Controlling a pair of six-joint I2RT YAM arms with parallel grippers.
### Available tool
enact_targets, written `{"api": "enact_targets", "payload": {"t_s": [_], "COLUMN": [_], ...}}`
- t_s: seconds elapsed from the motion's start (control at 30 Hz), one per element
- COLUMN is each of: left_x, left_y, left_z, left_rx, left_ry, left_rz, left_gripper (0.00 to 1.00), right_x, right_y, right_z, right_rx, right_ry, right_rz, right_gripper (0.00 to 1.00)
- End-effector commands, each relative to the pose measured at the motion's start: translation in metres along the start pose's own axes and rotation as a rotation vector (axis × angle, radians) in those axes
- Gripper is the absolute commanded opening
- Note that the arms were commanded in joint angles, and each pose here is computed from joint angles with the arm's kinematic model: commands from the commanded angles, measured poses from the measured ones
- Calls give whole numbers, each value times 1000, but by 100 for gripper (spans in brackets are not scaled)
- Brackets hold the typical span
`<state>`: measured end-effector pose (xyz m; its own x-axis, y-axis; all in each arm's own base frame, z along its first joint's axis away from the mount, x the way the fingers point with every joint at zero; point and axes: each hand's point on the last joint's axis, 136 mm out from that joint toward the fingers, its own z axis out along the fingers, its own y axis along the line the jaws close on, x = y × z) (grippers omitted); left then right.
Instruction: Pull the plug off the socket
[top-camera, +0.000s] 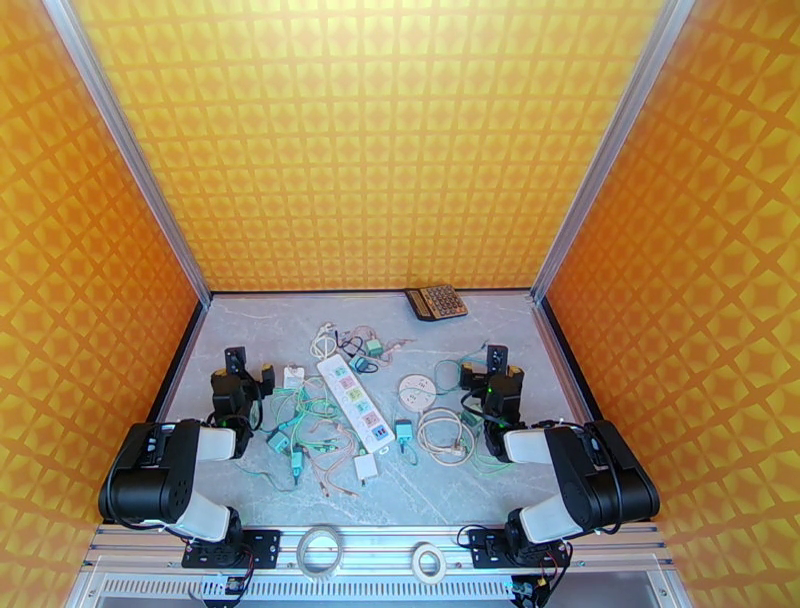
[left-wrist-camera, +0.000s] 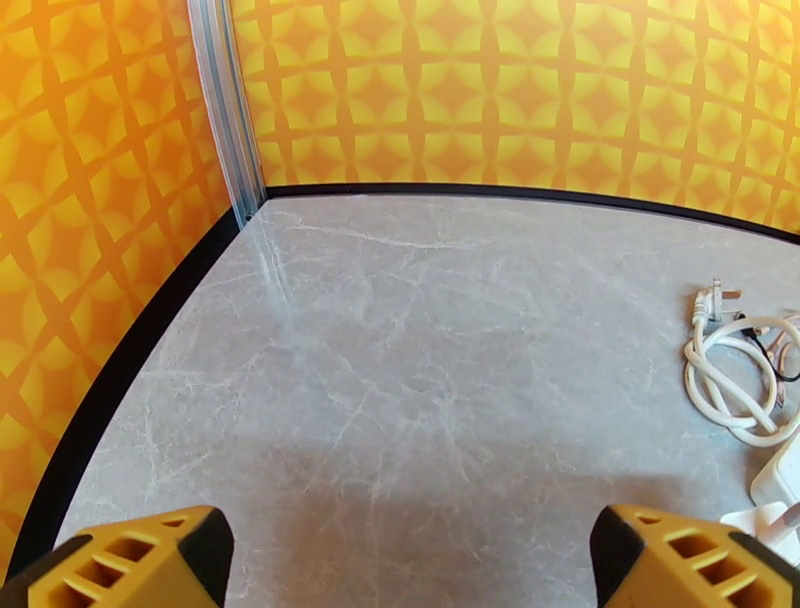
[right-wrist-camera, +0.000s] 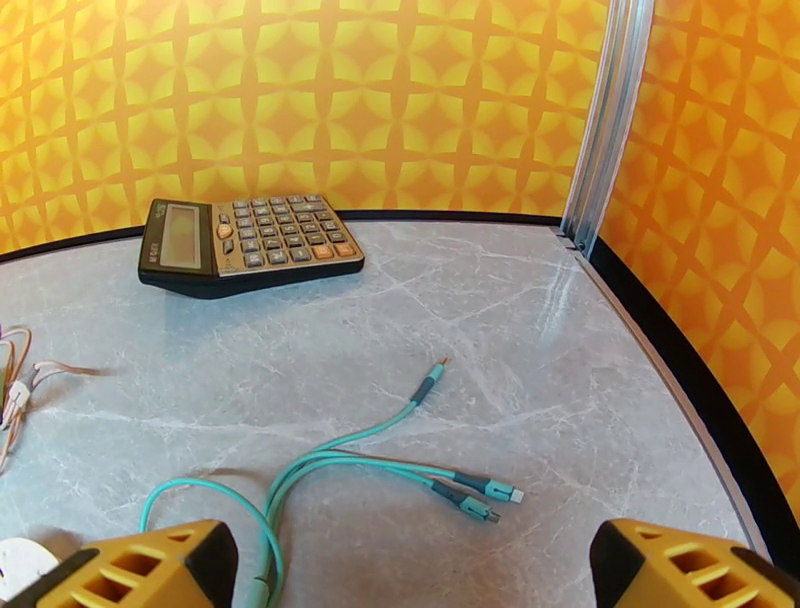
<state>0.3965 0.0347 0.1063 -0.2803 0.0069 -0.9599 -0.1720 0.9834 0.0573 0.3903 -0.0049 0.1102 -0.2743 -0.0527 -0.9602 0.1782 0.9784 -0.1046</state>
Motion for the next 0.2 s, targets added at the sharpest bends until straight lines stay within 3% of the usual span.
{"api": "enact_targets", "payload": {"t_s": [0.0, 0.17], "left_x": [-4, -3], "left_y": [-3, -2], "left_z": [0, 0], "left_rx": [20, 19], "left_ry": [-19, -18], "left_rz": [-4, -4], "left_gripper": [99, 99], "right_x": [-6, -5], "right_y": [-3, -3], "right_z": [2, 2], "right_rx": [17, 15], "right_ry": [-8, -8], "right_rz": [22, 22], "right_gripper": [99, 98]}}
